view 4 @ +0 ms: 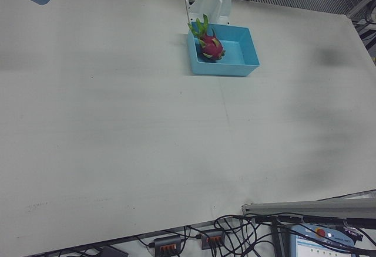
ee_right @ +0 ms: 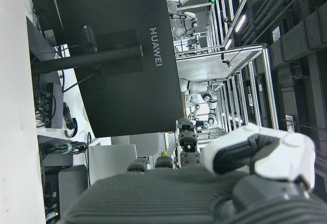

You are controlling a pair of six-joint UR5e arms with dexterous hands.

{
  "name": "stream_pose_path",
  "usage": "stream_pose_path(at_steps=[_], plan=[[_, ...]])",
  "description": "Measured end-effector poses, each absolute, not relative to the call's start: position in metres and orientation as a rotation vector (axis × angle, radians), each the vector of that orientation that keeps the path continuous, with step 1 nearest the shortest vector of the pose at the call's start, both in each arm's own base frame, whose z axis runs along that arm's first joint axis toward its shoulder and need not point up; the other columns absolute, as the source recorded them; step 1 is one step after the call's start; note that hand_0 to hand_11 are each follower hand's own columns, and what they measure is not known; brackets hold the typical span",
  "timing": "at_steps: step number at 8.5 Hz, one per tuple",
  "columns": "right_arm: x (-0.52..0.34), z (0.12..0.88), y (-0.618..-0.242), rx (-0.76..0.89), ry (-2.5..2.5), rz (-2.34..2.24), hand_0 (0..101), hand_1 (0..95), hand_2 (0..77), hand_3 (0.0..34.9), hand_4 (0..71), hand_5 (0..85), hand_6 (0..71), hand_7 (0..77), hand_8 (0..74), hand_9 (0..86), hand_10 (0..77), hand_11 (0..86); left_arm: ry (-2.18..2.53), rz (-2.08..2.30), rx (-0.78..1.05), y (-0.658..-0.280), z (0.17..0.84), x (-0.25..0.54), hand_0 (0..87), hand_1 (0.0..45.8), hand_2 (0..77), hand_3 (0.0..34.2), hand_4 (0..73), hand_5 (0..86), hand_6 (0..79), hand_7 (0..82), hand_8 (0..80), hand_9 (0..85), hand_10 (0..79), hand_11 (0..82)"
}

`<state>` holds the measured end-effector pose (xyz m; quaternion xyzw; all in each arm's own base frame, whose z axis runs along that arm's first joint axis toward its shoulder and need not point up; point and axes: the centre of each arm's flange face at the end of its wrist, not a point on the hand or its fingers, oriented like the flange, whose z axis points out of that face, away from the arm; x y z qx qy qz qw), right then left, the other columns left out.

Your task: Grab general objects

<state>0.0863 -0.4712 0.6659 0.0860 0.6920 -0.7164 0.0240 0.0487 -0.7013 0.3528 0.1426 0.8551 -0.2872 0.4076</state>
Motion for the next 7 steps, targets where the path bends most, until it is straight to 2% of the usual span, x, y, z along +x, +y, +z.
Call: stream_pose_path(at_steps=[1,2,3,5,7], plan=[[0.086,0.666,-0.471,0.266,2.141,-2.217,0,39.8,77.4,0.0,0.0,0.0,0.0,0.0,0.0,0.5,0.0,0.5,2.17,-0.851,0.455,-0.734,0.373,0.001,60.8,0.0,0.5,0.0,20.7,45.8,24.5,34.4,16.9,18.5,8.2,15.3],[0.086,0.666,-0.471,0.266,2.141,-2.217,0,40.4,77.4,0.0,0.0,0.5,0.0,0.0,0.0,1.1,0.0,0.5,2.19,-0.991,0.572,-0.751,0.394,-0.042,60.6,0.0,0.5,0.0,21.8,49.1,24.5,34.4,16.9,18.5,8.2,15.3],[0.086,0.666,-0.471,0.266,2.142,-2.216,0,40.4,77.4,0.0,0.0,0.0,0.0,0.0,0.0,0.5,0.0,0.5,2.2,-1.117,0.67,-0.753,0.428,-0.07,58.7,0.0,0.5,0.0,21.8,49.1,27.3,36.5,17.5,18.5,7.6,15.3],[0.086,0.666,-0.471,0.266,2.141,-2.217,0,40.4,77.4,0.0,0.0,0.0,0.0,0.0,0.0,0.5,0.0,0.0,2.198,-1.297,0.795,-0.736,0.495,-0.097,53.6,0.0,0.5,0.0,21.8,51.3,27.3,37.1,17.5,18.5,8.2,13.1],[0.086,0.667,-0.471,0.266,2.14,-2.218,0,40.4,77.4,0.0,0.0,0.0,0.0,0.0,0.0,0.5,0.0,0.5,2.195,-1.375,0.846,-0.724,0.517,-0.125,52.0,0.0,0.5,0.0,19.1,50.2,29.5,37.1,18.0,18.5,6.5,10.9]])
